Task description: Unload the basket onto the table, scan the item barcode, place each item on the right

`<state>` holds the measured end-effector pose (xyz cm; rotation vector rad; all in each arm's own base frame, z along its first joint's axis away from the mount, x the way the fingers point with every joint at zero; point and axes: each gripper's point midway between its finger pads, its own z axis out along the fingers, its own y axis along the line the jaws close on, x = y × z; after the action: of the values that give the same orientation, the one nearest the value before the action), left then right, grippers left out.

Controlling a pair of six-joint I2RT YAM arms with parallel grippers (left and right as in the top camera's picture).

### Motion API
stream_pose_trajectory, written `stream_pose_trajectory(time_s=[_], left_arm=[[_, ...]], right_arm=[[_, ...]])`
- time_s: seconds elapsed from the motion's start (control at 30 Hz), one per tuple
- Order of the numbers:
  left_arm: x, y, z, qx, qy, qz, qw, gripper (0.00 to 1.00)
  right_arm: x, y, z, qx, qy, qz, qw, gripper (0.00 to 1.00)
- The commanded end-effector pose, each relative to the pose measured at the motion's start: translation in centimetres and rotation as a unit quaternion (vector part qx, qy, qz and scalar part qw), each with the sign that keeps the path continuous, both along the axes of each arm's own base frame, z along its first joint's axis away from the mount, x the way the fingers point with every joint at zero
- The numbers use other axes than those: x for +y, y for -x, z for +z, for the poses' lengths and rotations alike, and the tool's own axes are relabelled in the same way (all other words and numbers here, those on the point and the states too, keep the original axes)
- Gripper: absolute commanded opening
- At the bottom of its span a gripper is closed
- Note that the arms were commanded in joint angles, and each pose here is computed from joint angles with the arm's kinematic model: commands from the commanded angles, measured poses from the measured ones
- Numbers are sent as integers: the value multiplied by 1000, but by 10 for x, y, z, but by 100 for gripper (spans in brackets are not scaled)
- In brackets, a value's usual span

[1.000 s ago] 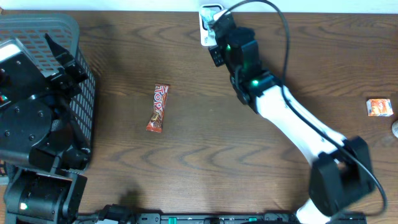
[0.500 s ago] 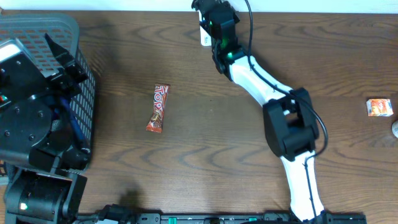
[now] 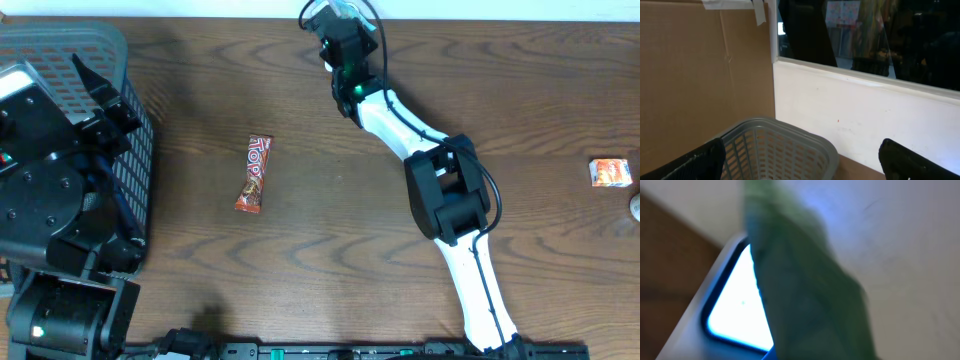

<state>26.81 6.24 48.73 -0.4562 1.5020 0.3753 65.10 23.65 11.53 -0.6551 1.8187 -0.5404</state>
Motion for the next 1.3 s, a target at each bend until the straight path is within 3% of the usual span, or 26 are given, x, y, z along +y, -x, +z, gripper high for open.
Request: stream_pose_trajectory(time_s=[0.0, 0.13, 0.4, 0.57, 0.67, 0.77, 0.87, 1.03, 1.07, 1.27], left_arm=[[1, -1, -2, 0, 4, 1, 1000, 98], [1, -1, -2, 0, 3, 1, 1000, 98], [1, 0, -2, 0, 4, 1, 1000, 98], [1, -1, -2, 0, 4, 1, 1000, 98], [1, -1, -2, 0, 3, 1, 1000, 98], [1, 0, -2, -1, 3, 1, 1000, 98], [1, 0, -2, 0, 4, 1, 1000, 98], [1, -1, -2, 0, 4, 1, 1000, 98], [1, 0, -2, -1, 4, 1, 1000, 98], [1, 0, -2, -1, 3, 1, 1000, 98]], right_arm=[[10, 7, -11, 27, -7, 8, 1000, 1], [11, 11, 1, 25, -25, -1, 999, 1], [-9, 41, 100, 31, -35, -12, 999, 1], [-58, 87, 154, 71, -66, -72, 993, 1], [-111, 132, 183, 111, -112, -138, 978, 1], [-162, 163, 187, 145, -151, -208, 955, 1], [-175, 187, 163, 236, -182, -195, 935, 2], [-142, 202, 106, 360, -257, -153, 884, 94], [-136, 199, 95, 371, -257, -148, 880, 99], [-95, 167, 18, 394, -241, -136, 877, 99]])
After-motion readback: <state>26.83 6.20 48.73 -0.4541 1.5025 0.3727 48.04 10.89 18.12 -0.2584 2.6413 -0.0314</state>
